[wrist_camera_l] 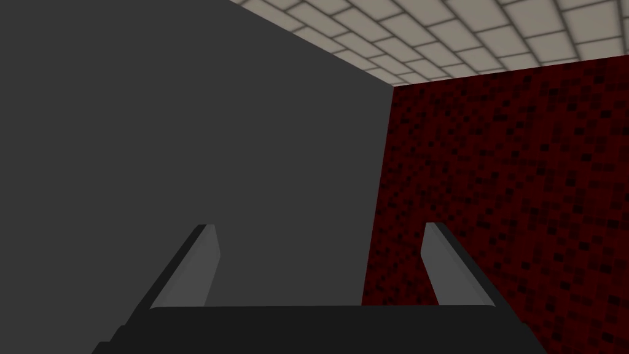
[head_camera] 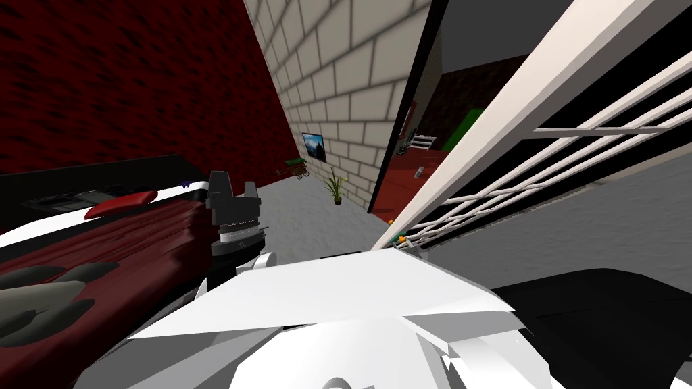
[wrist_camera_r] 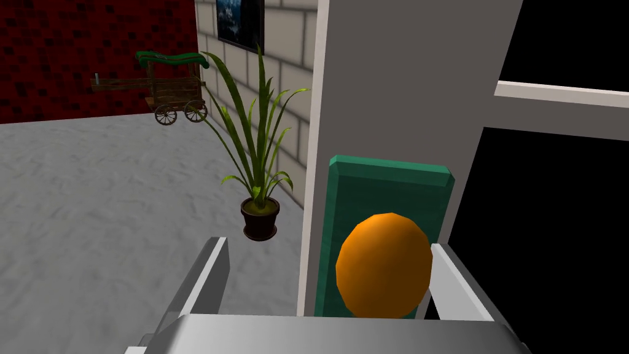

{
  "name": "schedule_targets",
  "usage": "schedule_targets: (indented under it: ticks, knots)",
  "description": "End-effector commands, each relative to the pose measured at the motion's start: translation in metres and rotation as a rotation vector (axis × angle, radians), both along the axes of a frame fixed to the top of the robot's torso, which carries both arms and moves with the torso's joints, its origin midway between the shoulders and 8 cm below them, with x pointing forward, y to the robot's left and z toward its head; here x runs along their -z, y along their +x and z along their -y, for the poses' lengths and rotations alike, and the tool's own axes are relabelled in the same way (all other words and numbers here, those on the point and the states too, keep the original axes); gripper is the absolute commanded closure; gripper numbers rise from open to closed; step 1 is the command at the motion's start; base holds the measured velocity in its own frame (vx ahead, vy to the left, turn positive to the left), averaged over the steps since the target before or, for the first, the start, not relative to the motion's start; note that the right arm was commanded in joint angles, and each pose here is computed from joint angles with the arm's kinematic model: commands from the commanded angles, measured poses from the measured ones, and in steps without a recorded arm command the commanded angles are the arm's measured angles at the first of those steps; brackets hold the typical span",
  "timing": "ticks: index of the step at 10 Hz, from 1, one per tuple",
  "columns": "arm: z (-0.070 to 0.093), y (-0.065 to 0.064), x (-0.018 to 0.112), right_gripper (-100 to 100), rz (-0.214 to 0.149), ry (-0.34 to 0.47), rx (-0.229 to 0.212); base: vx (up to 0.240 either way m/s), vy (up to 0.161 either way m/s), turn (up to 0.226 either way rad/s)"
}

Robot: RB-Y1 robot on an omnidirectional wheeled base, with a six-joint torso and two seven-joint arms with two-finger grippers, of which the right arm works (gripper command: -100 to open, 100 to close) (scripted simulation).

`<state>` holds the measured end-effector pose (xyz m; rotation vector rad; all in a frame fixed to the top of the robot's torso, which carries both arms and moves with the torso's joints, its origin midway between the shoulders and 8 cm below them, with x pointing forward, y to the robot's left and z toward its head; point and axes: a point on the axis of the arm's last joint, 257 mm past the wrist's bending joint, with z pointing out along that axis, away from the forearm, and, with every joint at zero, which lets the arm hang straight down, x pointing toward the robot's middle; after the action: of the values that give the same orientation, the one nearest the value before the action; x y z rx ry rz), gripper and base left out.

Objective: Pull the door open

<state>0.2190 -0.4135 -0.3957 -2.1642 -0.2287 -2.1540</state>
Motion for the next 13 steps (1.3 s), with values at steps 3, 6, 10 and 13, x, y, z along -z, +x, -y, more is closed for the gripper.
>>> schedule_targets:
  ticks: [3, 6, 10, 13]
  knots:
    - [-0.015, -0.015, 0.004, 100, 0.001, 0.023, -0.029, -0.036, -0.034, 0.007]
    - [-0.024, -0.033, 0.005, 100, -0.001, 0.035, -0.051, -0.058, -0.077, 0.009]
    - [-0.029, -0.044, 0.005, 100, -0.001, 0.043, -0.066, -0.038, -0.056, 0.001]
    - [-0.049, -0.03, -0.005, 100, 0.053, 0.093, -0.093, -0.066, -0.096, 0.001]
